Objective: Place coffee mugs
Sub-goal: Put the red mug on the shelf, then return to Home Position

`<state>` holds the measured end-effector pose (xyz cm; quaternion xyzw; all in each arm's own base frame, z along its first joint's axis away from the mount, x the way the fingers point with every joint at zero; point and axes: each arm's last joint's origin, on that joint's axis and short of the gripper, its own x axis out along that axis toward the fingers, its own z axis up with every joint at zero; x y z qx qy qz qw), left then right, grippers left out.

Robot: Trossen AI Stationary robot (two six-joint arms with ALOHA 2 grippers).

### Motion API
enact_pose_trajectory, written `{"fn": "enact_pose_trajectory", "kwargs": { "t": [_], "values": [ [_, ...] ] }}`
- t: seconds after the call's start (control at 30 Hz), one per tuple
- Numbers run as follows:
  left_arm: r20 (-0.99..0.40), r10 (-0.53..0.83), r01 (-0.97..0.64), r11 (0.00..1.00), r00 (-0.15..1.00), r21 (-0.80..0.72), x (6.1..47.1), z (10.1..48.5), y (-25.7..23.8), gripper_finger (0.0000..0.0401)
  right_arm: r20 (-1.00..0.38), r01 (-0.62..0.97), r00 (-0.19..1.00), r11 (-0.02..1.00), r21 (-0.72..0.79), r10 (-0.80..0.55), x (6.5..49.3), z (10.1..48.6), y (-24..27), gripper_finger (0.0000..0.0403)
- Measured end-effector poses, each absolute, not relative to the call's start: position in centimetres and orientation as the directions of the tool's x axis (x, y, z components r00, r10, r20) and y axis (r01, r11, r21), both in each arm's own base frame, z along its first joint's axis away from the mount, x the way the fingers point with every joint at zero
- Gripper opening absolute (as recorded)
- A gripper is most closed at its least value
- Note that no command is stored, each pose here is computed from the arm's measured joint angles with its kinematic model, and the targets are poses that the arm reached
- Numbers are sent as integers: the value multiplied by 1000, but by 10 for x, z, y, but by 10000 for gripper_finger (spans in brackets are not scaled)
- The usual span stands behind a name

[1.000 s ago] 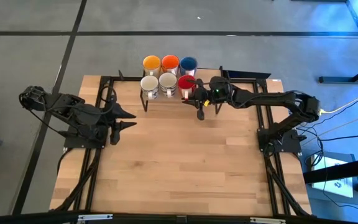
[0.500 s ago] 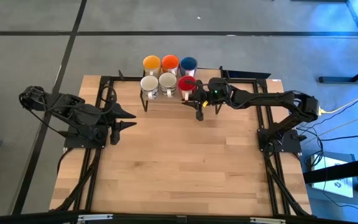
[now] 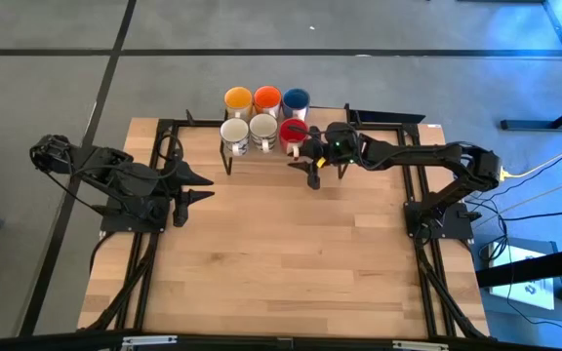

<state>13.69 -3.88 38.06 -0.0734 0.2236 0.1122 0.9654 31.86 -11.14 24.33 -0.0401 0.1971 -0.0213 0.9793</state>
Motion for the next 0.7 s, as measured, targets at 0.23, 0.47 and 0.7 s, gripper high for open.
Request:
{"fn": "enact_pose_trajectory", "kwargs": {
  "t": [0.23,0.47,0.7],
  "values": [
    [-448,184,-249,964,875,-91,137,381,-39,121,-375,96,920,993,-73,-117,315,249,-112,159],
    [-445,183,-249,964,877,-94,137,381,-39,121,-390,136,908,988,-76,-155,307,257,-110,161],
    [-446,183,-249,964,876,-93,137,381,-39,121,-446,142,883,989,-43,-146,296,263,-106,161]
  ]
}}
